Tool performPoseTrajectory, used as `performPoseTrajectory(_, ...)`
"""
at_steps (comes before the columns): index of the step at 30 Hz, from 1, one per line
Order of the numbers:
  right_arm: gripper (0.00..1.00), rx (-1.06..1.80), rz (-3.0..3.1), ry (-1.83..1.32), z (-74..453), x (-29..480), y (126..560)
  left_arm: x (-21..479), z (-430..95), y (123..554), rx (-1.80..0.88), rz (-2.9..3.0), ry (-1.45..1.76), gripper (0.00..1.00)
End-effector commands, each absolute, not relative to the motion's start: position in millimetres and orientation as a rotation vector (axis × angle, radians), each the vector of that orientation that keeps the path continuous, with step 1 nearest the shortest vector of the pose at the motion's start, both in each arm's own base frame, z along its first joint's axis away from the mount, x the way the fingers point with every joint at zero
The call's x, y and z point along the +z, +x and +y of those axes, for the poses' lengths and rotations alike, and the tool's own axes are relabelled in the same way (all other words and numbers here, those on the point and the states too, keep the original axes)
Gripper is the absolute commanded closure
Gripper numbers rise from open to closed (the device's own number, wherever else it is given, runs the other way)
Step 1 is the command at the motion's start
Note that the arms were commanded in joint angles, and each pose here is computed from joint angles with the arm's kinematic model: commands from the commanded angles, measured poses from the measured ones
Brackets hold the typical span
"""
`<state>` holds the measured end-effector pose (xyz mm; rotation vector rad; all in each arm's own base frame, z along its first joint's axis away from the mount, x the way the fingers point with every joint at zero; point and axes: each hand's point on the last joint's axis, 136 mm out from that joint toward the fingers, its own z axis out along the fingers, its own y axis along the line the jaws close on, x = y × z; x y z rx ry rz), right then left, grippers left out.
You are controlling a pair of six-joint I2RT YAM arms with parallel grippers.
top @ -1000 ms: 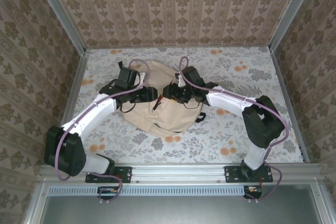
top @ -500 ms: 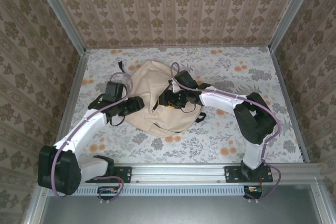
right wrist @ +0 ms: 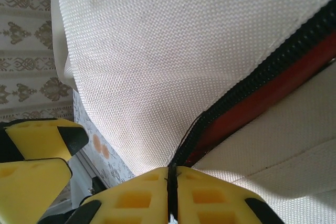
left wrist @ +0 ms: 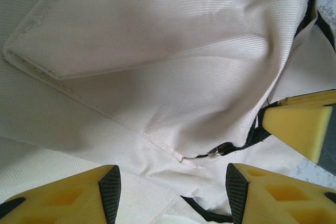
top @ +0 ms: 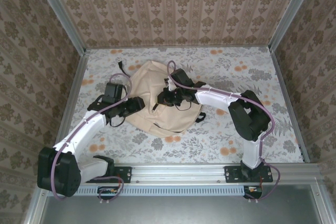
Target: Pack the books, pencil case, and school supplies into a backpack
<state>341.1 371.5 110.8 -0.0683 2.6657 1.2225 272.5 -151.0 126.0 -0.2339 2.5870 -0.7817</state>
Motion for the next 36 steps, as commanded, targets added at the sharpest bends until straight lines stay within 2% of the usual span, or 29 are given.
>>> performPoseTrajectory(1, 0.93, 1.194, 2.642, -0.089, 371, 126, 340, 131, -157, 272, -0.853, 2.575, -0.221, 0.43)
performPoseTrajectory(6, 0.99, 1.088, 2.601, -0.089, 356, 137, 342, 131, -164, 270, -0.893, 2.568, -0.152, 0.48)
performPoseTrajectory(13, 1.00, 0.961, 2.520, -0.070, 337, 155, 351, 122, -177, 258, -0.911, 2.593, -0.065, 0.51)
performPoseTrajectory(20, 1.00, 0.947, 2.515, -0.084, 340, 157, 355, 105, -199, 253, -1.038, 2.615, -0.101, 0.51)
performPoseTrajectory(27, 1.00, 0.962, 2.518, -0.089, 342, 157, 354, 95, -210, 263, -1.154, 2.588, -0.270, 0.51)
performPoseTrajectory(36, 1.00, 0.972, 2.528, -0.085, 343, 153, 354, 104, -221, 278, -1.255, 2.502, -0.309, 0.65)
